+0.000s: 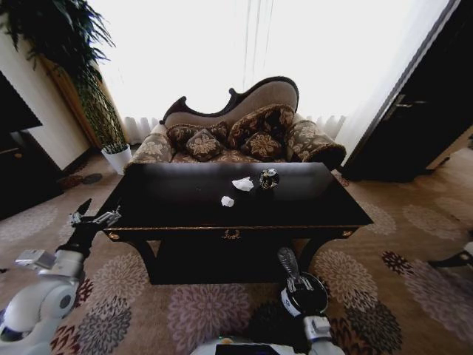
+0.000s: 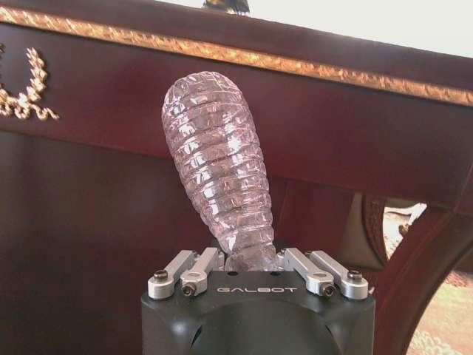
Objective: Move to the front of the table and place the trash on the table into the trash bin.
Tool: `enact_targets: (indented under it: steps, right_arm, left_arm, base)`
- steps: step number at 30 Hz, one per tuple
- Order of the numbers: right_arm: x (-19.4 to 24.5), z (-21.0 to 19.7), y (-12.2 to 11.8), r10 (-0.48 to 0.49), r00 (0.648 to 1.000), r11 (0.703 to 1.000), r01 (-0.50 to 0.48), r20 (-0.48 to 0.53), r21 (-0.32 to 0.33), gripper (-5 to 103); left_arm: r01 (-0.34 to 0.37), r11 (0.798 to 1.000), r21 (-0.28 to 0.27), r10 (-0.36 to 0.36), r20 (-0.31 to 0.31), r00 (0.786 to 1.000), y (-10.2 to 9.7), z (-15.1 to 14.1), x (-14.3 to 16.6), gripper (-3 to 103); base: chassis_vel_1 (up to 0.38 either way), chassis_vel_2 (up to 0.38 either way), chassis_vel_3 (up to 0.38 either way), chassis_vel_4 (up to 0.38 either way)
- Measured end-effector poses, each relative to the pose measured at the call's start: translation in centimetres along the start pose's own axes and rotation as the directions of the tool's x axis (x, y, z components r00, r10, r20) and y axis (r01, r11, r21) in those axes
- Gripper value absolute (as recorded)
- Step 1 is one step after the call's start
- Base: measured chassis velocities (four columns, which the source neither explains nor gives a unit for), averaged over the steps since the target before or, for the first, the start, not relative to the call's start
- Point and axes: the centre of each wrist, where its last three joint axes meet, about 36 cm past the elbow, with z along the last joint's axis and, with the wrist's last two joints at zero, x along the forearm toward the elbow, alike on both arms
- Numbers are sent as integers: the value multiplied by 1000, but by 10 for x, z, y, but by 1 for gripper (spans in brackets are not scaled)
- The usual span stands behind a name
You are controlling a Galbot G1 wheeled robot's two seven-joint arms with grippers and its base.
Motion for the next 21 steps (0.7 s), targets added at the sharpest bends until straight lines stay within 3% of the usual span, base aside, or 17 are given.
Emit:
enact_targets:
  steps: [10, 12, 21]
  right_arm:
    - [-24, 33, -8, 25, 996, 999, -28, -80, -33, 25]
    - [-31, 46, -9, 38, 991, 997, -46, -127, -66, 25]
    - [-54, 77, -18, 71, 970, 992, -92, -233, -84, 25]
  left_arm:
    - [-2, 1000, -1, 2, 1, 1000, 0, -1, 0, 100]
    - [-2, 1000, -2, 2, 1, 1000, 0, -1, 0, 100]
    - [-2, 1000, -2, 2, 1, 1000, -1, -1, -1, 100]
  base:
    - [0, 0, 0, 0]
    - [0, 0, 0, 0]
    - [0, 0, 0, 0]
